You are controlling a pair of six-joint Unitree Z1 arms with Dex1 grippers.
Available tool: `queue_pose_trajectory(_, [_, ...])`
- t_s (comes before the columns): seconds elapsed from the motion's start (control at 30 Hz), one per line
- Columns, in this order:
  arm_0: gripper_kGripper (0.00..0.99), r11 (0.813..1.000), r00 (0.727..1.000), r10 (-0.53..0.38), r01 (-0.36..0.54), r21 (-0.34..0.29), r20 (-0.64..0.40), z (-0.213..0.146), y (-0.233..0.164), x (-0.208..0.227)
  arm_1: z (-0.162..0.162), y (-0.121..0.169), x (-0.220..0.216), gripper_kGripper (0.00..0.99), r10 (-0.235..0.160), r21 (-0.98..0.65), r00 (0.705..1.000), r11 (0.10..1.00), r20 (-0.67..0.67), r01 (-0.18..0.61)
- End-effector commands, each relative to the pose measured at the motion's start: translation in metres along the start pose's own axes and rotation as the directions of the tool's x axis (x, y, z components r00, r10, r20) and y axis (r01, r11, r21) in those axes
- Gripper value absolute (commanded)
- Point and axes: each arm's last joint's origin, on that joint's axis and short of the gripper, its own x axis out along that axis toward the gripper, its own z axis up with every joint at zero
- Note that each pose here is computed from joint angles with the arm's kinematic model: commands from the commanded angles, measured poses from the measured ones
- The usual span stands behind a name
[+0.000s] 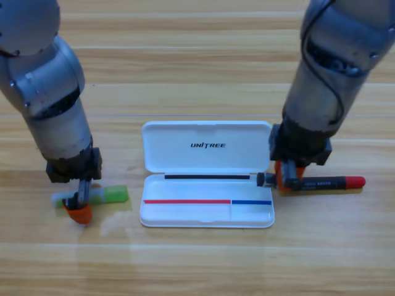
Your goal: Clean up eraser and pencils
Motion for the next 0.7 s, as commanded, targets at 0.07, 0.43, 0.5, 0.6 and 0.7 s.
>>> queue_pose_trajectory(0.07, [0.848, 0.999, 0.999, -0.036, 0.035, -0.032, -0.024, -0.004, 0.005, 0.021, 0.018, 0.001, 0.043, 0.000, 0.078, -0.034, 0.995, 0.996, -0.061, -0.080])
queue_pose_trajectory(0.43, [0.000, 0.999, 0.998, -0.042, 0.041, -0.027, -0.039, -0.009, 0.000, 0.021, 0.029, 0.001, 0.060, 0.000, 0.111, -0.045, 0.992, 0.992, -0.063, -0.114])
queue_pose_trajectory(0.5, [0.000, 0.999, 0.999, -0.036, 0.035, -0.027, -0.039, -0.011, 0.000, 0.015, 0.029, 0.001, 0.062, 0.000, 0.116, -0.044, 0.991, 0.992, -0.064, -0.119])
queue_pose_trajectory(0.6, [0.000, 0.999, 0.999, -0.026, 0.025, -0.027, -0.043, -0.013, 0.001, 0.002, 0.030, 0.002, 0.067, 0.000, 0.125, -0.045, 0.990, 0.991, -0.071, -0.128])
queue_pose_trajectory(0.7, [0.000, 0.999, 0.999, -0.007, 0.005, -0.034, -0.036, -0.016, 0.003, -0.016, 0.030, 0.001, 0.072, 0.000, 0.132, -0.043, 0.988, 0.990, -0.079, -0.135])
